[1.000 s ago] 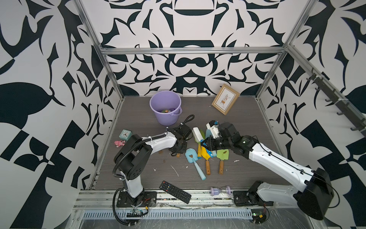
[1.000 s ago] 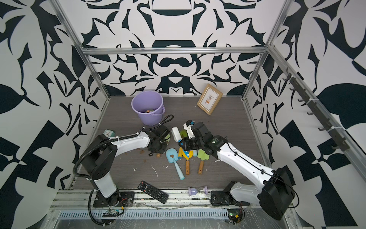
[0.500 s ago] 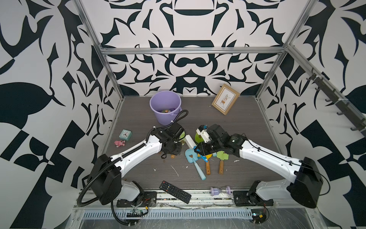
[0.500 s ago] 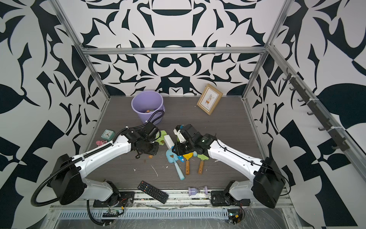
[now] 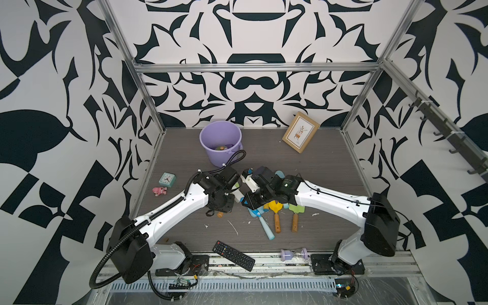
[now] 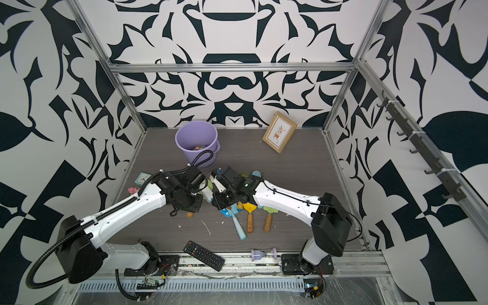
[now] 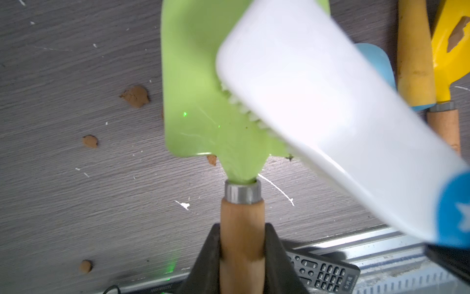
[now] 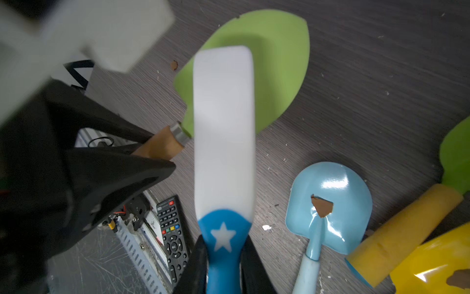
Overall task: Brush the soil off the hand trowel and place it into the bucket
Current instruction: Brush off the soil from the hand trowel.
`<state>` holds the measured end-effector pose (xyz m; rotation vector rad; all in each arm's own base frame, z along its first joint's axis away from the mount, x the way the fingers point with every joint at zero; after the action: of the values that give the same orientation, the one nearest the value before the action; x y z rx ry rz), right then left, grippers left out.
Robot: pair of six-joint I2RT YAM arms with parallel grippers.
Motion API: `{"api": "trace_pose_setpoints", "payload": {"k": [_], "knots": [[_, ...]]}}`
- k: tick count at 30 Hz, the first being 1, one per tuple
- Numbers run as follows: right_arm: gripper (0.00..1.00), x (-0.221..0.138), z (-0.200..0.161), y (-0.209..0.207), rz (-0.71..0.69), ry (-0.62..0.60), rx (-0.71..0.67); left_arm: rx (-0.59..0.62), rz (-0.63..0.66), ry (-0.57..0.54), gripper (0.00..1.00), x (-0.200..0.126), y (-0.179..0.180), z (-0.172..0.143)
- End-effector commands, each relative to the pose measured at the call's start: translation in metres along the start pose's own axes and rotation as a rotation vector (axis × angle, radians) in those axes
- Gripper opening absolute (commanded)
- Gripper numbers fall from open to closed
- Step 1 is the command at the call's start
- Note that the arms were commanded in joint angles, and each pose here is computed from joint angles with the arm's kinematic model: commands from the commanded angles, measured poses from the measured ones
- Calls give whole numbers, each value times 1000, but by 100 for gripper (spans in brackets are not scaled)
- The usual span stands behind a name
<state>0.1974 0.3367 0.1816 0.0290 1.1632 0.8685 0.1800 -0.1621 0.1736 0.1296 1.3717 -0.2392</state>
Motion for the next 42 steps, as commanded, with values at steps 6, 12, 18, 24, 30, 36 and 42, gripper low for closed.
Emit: {"api": "trace_pose_setpoints", "payload": {"k": [6,12,18,24,30,36,42], "knots": [[0,-2,13,-10,-135,-25,-52,-42,59,0,0,-18,19,-15],[0,-13,18,-6,-139,-55,-57,-87,95,42,0,-15,28,-22],[0,-30,20,11,-83,-108,-86,-97,99,68,0,-10,29,-23],[0,-15,15,44,60,-83,-142,-92,73,54,0,-13,26,-21],[0,11,13,52,124,-22,-140,-92,57,44,0,-14,25,-20],[0,21,17,15,49,14,-50,-94,80,50,0,-13,29,-23],[0,6,35,-8,-9,-33,-19,-104,79,44,0,-14,31,-27]]}}
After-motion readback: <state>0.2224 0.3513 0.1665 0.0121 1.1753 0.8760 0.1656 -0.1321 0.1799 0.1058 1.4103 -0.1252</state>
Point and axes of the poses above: each gripper's point midway between its finger pads, its own x axis out along the fingers, its own y axis along the line the jaws close on, z = x × y, the point moved 5 cm from there along -x, back along the fingers, and after that the axes turned 2 degrees about -x, right-handed, at the moved point
